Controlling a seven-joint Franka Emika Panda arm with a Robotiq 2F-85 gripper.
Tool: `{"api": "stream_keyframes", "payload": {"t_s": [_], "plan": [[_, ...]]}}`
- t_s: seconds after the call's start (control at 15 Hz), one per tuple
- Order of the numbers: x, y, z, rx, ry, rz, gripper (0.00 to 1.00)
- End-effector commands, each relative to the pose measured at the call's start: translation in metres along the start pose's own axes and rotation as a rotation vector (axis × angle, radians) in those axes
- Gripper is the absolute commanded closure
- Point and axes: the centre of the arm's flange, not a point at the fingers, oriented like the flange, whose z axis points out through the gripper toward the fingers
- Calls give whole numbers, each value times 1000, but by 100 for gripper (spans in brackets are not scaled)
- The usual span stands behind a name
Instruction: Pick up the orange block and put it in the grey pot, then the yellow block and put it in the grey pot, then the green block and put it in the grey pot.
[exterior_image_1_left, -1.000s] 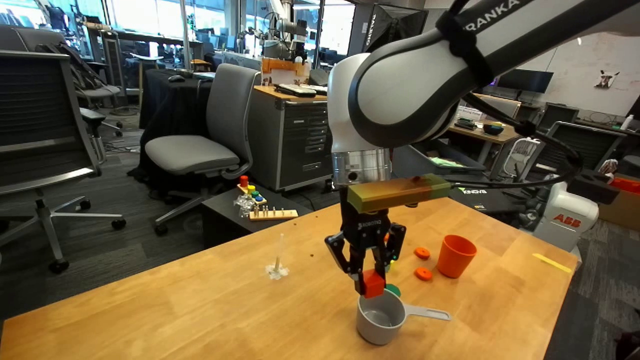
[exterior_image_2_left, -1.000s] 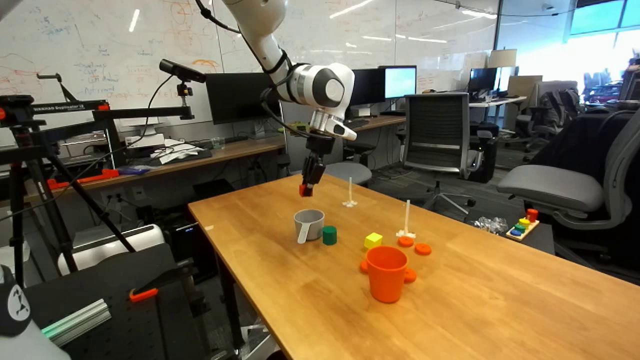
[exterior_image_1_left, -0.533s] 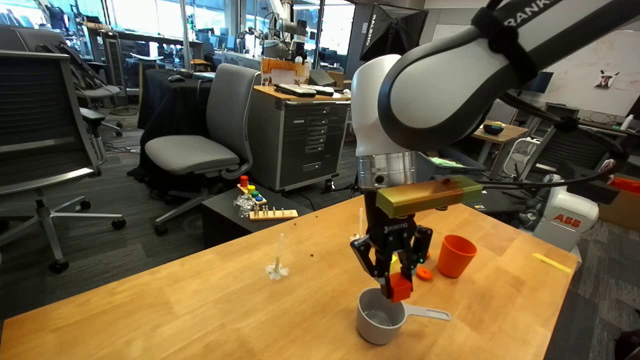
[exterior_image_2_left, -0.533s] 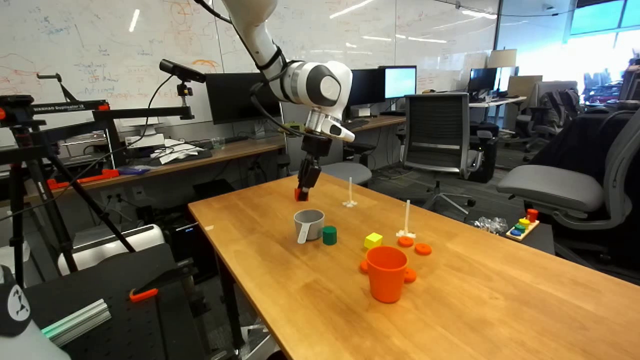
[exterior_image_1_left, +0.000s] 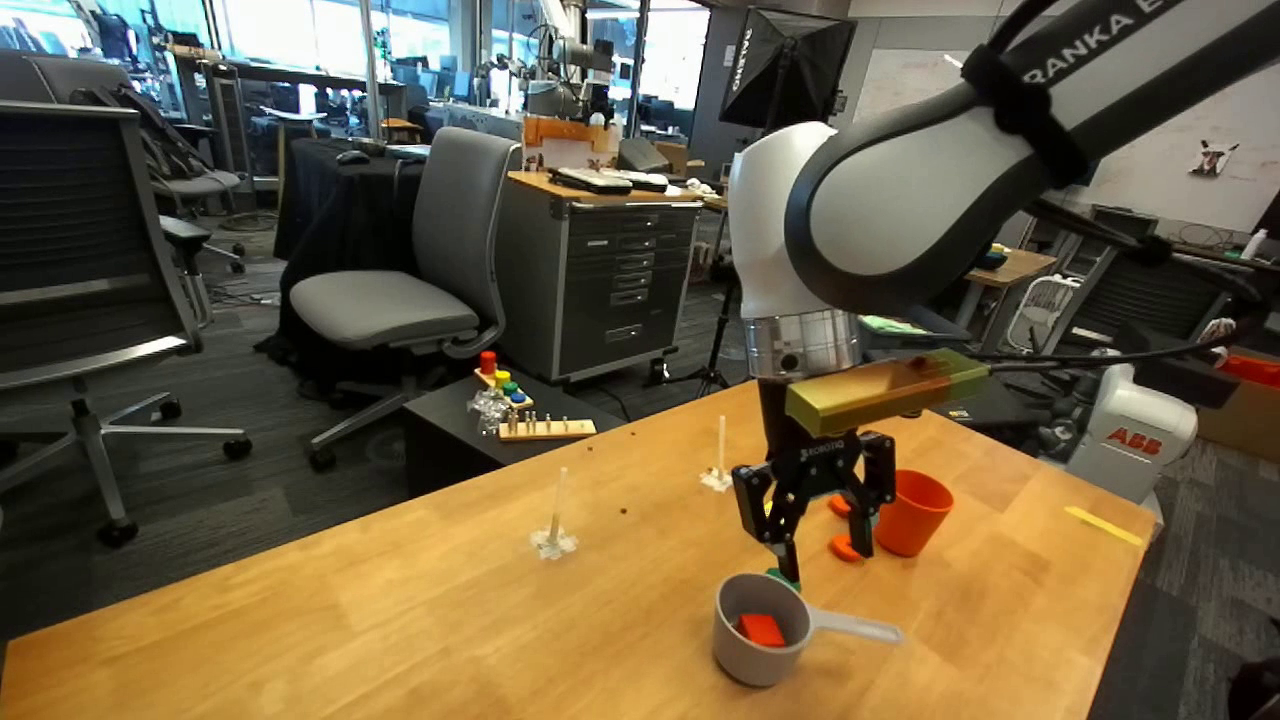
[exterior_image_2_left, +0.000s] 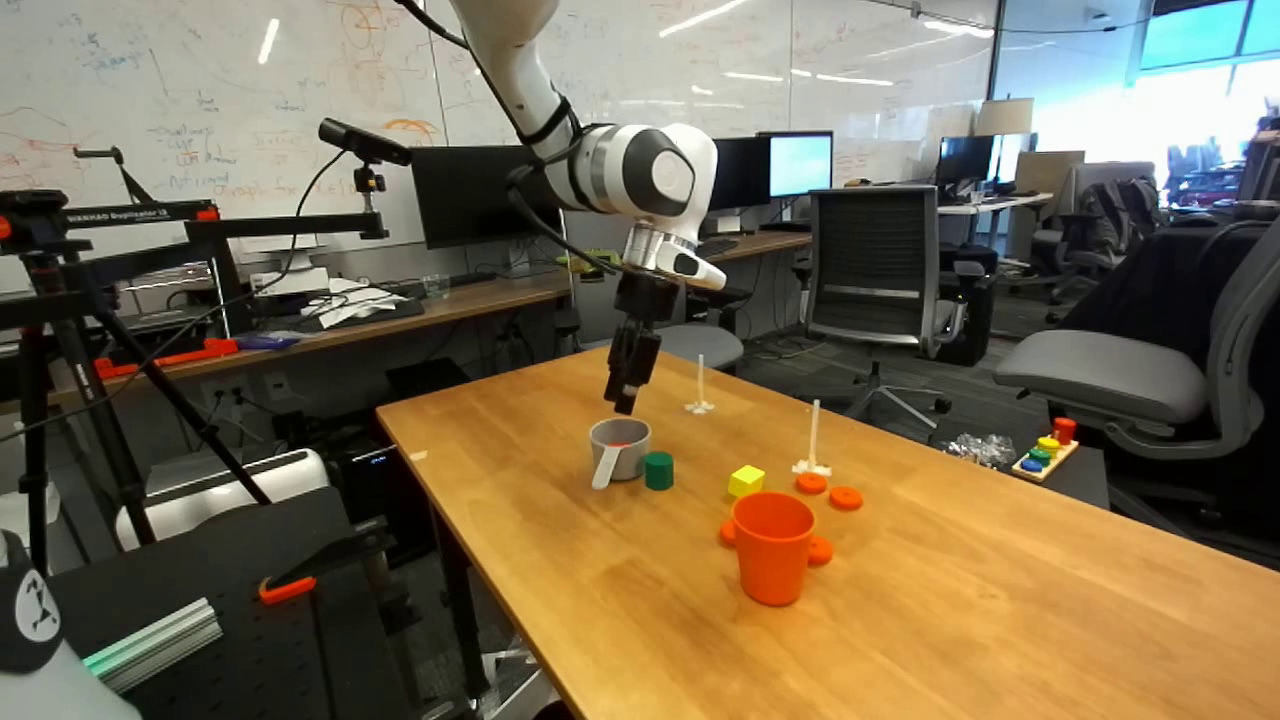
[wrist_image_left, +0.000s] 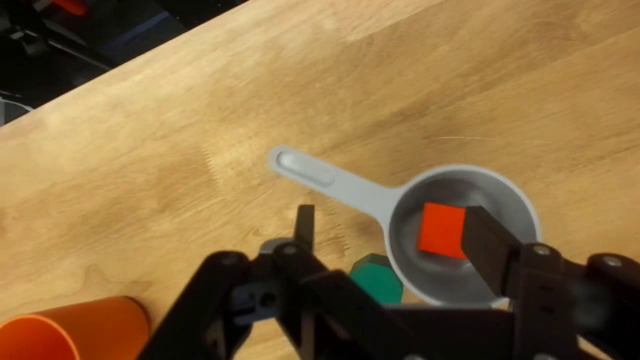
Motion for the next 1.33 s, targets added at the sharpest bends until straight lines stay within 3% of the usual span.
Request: {"api": "stream_keyframes", "payload": {"t_s": [0.0, 0.73, 1.0, 1.27], "plan": [[-4, 11, -11, -35, 52, -23, 0], [50, 41, -47, -229, 161, -71, 0], [81, 45, -58, -206, 210, -34, 0], [109, 45, -57, -189, 206, -38, 0]]}}
